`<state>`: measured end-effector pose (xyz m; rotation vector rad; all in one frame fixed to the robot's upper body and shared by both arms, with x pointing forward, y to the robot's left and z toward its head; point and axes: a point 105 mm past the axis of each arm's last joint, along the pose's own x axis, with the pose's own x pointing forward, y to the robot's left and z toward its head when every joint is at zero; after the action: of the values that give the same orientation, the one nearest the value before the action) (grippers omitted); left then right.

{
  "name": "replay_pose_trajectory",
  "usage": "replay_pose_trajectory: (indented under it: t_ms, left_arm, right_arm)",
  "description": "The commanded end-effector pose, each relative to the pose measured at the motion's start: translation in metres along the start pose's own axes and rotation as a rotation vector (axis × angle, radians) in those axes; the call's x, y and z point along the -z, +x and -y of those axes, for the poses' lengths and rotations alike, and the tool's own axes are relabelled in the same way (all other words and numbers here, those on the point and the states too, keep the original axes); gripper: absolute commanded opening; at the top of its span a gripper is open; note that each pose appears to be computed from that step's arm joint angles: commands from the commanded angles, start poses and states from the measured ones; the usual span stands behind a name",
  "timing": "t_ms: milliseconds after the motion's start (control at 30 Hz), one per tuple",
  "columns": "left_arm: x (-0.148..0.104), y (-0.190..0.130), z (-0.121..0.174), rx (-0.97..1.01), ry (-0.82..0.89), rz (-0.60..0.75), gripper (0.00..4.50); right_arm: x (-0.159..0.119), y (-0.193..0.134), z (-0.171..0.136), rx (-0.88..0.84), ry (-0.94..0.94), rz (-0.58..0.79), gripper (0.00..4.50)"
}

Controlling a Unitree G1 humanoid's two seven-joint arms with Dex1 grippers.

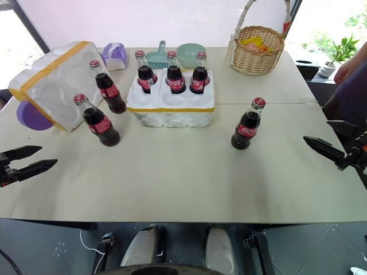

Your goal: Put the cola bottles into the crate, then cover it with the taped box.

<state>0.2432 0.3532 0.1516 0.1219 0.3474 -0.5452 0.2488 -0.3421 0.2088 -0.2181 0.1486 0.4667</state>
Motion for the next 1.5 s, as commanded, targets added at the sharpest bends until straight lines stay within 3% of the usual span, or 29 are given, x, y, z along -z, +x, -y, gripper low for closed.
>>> replay_pose_trajectory:
  t_ms: [33, 733, 867, 1000, 1200, 1367, 1500]
  left_arm:
    - [-0.005, -0.002, -0.003, -0.018, 0.025, 0.006, 4.48]
    - [0.004, -0.006, -0.020, -0.102, 0.018, -0.035, 4.48]
    - [-0.007, 0.001, -0.006, -0.018, 0.059, 0.010, 4.48]
    - [-0.020, 0.014, 0.007, 0.059, 0.086, 0.045, 4.48]
    - [-0.044, 0.049, 0.023, 0.129, 0.141, 0.129, 4.48]
    - [-0.059, 0.086, 0.033, 0.163, 0.186, 0.173, 4.48]
    - [-0.066, 0.102, 0.028, 0.140, 0.190, 0.208, 4.48]
  right_arm:
    - [-0.012, -0.002, -0.001, 0.007, -0.041, 0.046, 4.43]
    - [-0.008, 0.001, -0.010, -0.044, 0.021, 0.044, 4.43]
    - [-0.029, -0.009, -0.002, -0.070, 0.025, 0.053, 4.43]
    - [-0.074, -0.015, -0.002, -0.148, 0.007, 0.102, 4.43]
    - [-0.138, -0.008, -0.045, -0.401, -0.028, 0.152, 4.43]
    - [-0.162, 0.007, -0.087, -0.575, -0.072, 0.169, 4.43]
    - [-0.163, 0.013, -0.105, -0.628, -0.096, 0.158, 4.43]
